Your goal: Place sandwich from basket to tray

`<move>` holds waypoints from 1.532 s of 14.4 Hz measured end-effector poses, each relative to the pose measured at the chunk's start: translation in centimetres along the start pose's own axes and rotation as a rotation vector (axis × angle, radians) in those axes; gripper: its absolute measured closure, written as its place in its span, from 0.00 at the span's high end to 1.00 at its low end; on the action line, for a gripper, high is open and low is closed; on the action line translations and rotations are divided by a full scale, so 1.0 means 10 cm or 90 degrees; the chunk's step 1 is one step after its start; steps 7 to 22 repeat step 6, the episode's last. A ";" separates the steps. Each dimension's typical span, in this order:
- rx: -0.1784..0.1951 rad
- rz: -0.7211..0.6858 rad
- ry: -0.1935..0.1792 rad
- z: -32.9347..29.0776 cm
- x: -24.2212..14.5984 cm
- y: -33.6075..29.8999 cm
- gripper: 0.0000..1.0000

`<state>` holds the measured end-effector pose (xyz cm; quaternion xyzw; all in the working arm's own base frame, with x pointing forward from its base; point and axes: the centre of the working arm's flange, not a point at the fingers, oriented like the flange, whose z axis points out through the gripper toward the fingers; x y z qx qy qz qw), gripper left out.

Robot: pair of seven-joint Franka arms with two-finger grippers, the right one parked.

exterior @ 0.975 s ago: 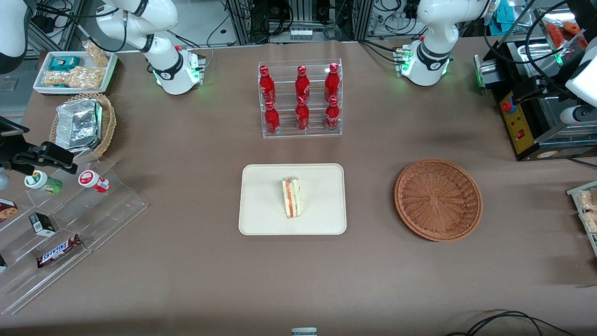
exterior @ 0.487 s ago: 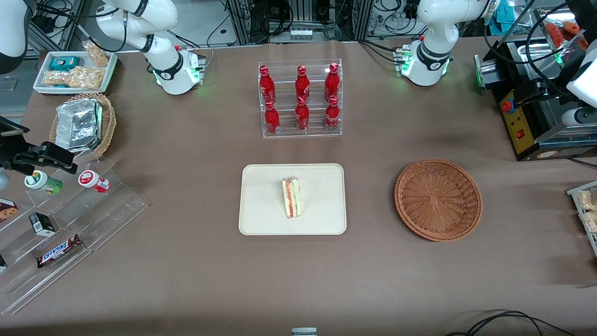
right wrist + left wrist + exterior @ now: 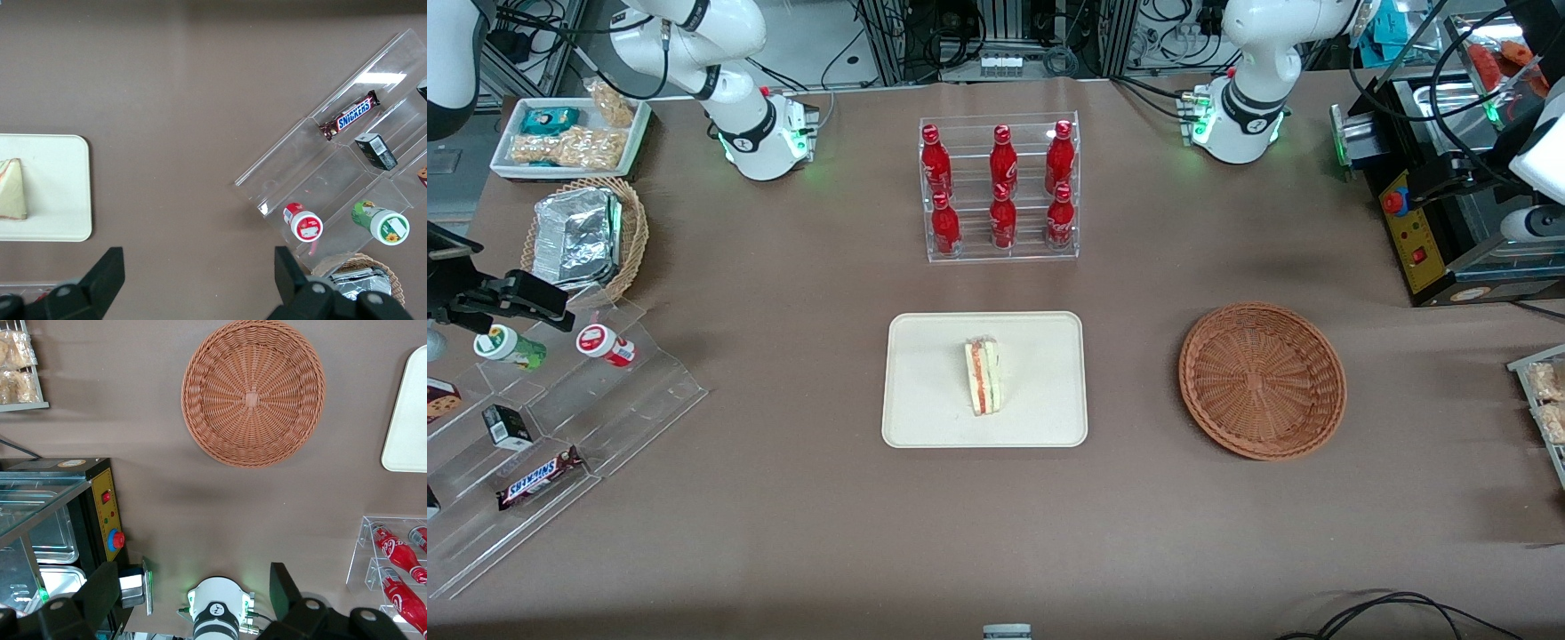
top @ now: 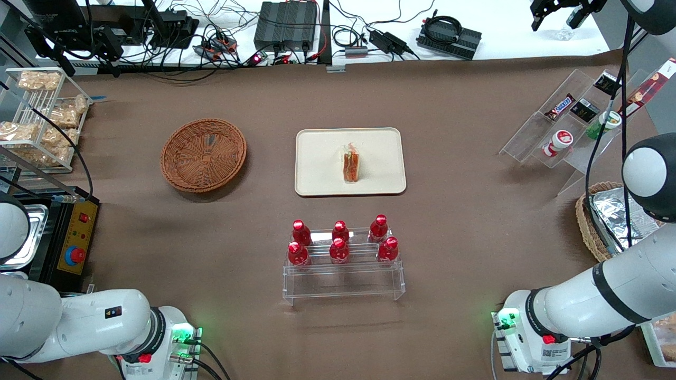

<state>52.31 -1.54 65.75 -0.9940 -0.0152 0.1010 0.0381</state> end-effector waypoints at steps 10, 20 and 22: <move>-0.001 0.000 0.006 -0.03 0.00 0.00 1.00; -0.001 0.000 0.006 -0.03 0.00 0.00 1.00; -0.001 0.000 0.006 -0.03 0.00 0.00 1.00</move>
